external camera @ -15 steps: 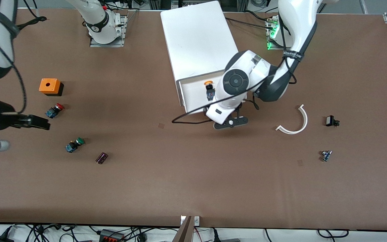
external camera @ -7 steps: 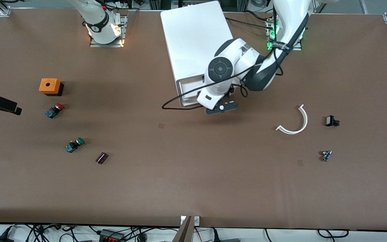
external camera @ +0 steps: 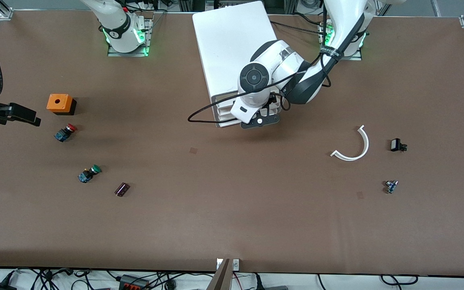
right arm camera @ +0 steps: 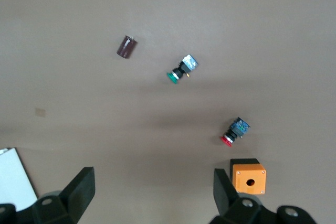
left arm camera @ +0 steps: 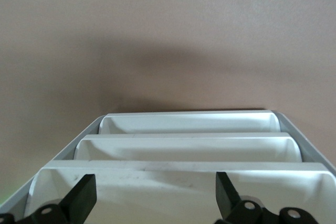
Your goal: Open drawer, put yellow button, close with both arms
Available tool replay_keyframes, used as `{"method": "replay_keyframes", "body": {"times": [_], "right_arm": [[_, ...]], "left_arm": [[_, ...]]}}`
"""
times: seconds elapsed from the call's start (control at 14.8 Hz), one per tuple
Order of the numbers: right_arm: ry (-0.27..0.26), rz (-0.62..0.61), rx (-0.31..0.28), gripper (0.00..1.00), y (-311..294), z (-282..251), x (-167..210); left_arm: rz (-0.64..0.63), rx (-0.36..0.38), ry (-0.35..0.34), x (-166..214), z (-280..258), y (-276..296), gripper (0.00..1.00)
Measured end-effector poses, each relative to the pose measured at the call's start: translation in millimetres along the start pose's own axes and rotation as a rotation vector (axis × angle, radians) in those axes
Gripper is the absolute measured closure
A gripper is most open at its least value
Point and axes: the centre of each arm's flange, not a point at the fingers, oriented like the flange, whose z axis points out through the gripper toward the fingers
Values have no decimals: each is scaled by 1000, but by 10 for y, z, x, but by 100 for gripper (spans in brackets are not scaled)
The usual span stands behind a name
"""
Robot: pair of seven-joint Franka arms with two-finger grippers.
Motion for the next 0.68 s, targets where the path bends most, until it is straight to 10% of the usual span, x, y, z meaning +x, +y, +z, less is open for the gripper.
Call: {"method": "replay_keyframes", "body": {"times": [0.68], "right_arm": [[6,-18,-13,0,-41,47,-364]], "left_arm": [[19,24,-25,-118,6,19,0]]}}
